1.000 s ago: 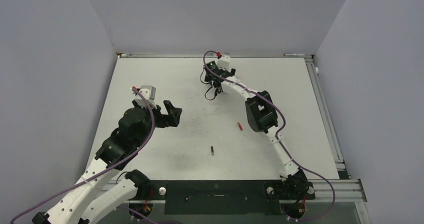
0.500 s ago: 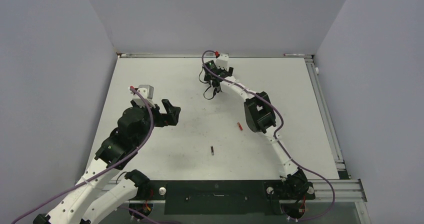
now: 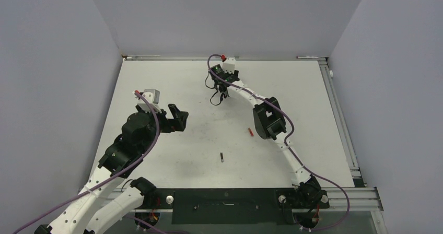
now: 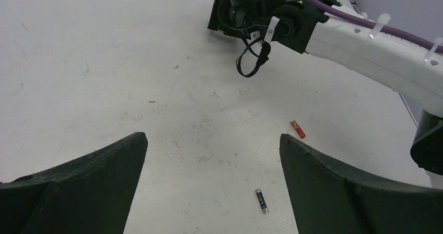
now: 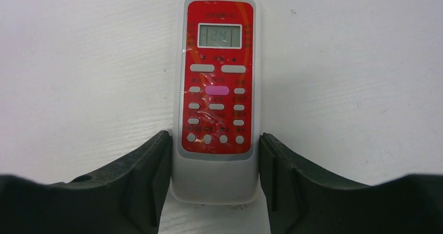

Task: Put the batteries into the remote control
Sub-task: Pick up the remote control from the center of the board.

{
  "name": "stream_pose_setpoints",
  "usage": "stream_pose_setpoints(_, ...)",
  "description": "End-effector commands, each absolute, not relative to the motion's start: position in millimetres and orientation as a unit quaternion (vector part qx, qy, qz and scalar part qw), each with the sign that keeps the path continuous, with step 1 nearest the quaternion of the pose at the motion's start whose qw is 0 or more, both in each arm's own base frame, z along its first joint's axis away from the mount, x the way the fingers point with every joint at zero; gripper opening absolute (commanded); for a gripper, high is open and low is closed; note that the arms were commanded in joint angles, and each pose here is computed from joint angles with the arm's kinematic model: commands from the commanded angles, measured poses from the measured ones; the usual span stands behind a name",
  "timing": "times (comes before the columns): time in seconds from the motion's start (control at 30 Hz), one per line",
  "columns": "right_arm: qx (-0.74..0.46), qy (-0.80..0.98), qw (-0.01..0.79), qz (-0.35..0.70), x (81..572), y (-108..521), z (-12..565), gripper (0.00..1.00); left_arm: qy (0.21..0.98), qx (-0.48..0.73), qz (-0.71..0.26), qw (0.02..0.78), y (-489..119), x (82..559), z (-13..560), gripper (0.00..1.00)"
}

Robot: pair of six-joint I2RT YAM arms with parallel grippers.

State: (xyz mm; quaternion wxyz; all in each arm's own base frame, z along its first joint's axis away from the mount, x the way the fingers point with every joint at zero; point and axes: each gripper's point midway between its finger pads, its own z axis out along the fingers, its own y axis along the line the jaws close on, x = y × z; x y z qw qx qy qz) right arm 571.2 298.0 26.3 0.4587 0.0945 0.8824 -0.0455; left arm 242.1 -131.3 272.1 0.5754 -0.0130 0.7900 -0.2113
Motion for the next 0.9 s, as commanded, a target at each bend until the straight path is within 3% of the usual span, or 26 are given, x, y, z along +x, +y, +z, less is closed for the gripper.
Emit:
stream_pose_setpoints(0.0,0.082,0.895,0.435,-0.051,561,300,14,0.44,0.771,-0.021,-0.222,0.596,-129,243,294,0.96)
stream_pose_setpoints(0.2,0.089,0.894,0.438,-0.026,558,304,28,0.09,0.772,-0.023,-0.215,0.598,-127,244,292,0.96)
stream_pose_setpoints(0.87,0.068,0.874,0.475,0.080,524,301,134,0.08,0.774,-0.026,-0.193,0.603,-120,248,290,0.96)
